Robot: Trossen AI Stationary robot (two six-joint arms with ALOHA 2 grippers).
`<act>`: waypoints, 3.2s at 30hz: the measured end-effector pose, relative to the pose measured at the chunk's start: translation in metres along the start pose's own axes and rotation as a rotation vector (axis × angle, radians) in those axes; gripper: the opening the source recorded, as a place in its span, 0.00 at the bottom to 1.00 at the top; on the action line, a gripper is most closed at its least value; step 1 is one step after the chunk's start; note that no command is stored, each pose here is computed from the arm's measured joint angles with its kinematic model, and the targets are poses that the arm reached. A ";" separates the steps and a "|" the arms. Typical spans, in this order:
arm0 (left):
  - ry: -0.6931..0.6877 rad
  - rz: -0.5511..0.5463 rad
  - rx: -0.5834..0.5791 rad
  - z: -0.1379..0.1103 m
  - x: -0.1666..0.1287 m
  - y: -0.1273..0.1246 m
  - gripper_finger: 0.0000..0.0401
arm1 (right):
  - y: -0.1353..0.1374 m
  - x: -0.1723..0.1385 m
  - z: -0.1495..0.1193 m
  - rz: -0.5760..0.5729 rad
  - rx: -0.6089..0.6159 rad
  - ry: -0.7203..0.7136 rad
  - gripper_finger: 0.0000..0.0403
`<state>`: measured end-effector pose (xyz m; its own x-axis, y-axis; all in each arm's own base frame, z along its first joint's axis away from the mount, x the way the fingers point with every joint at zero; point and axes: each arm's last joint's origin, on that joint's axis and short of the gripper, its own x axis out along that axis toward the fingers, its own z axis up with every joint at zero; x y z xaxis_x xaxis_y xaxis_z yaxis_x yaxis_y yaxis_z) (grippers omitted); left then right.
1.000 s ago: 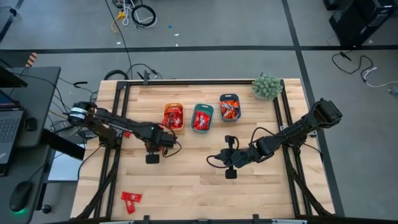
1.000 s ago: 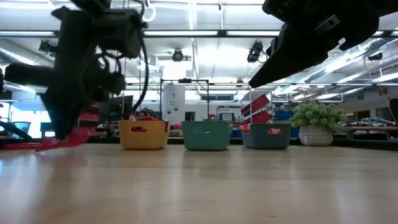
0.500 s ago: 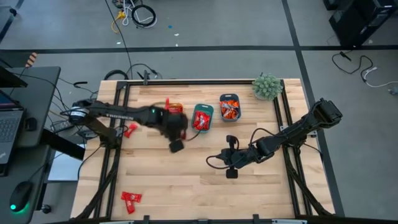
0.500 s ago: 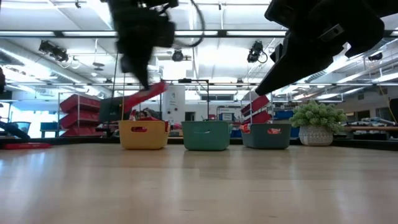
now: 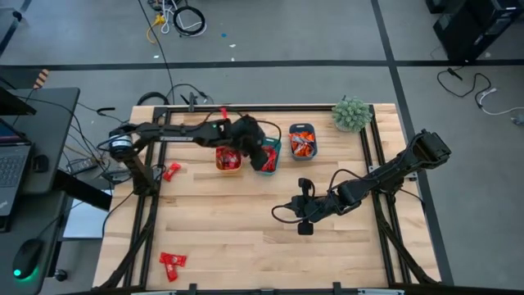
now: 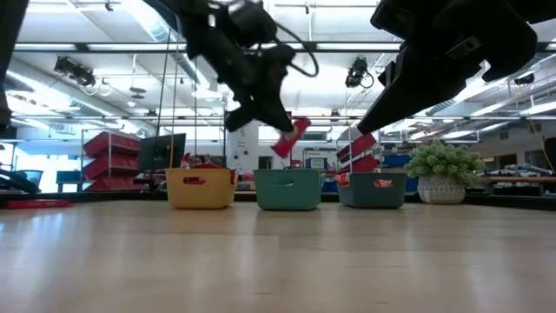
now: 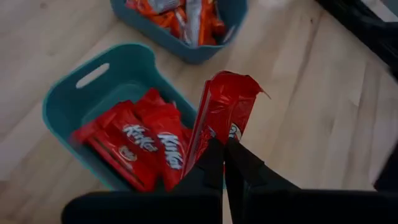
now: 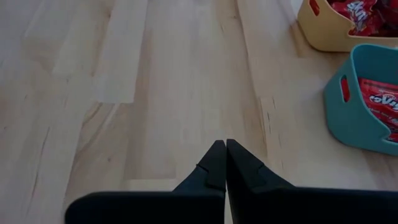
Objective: Sort candy
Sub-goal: Put the red chocolate into the green bin
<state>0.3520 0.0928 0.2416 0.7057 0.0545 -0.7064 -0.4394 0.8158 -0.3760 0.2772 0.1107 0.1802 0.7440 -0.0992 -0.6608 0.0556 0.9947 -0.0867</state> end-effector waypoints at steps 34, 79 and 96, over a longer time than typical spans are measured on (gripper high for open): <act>0.422 0.109 0.140 0.034 -0.022 0.008 0.25 | 0.000 0.000 0.000 0.001 -0.001 0.001 0.00; 0.645 0.847 -0.223 -0.166 -0.098 0.080 0.43 | 0.002 0.001 0.010 0.093 -0.047 -0.078 0.00; 0.689 0.793 -0.361 -0.183 -0.090 0.120 0.49 | 0.001 0.001 0.010 0.093 -0.043 -0.077 0.00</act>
<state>0.1339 0.0804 0.1498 -0.2578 0.0633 -0.9641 -0.8448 0.4695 0.2567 0.2849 0.1115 0.1872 0.7934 -0.0020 -0.6087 -0.0439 0.9972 -0.0606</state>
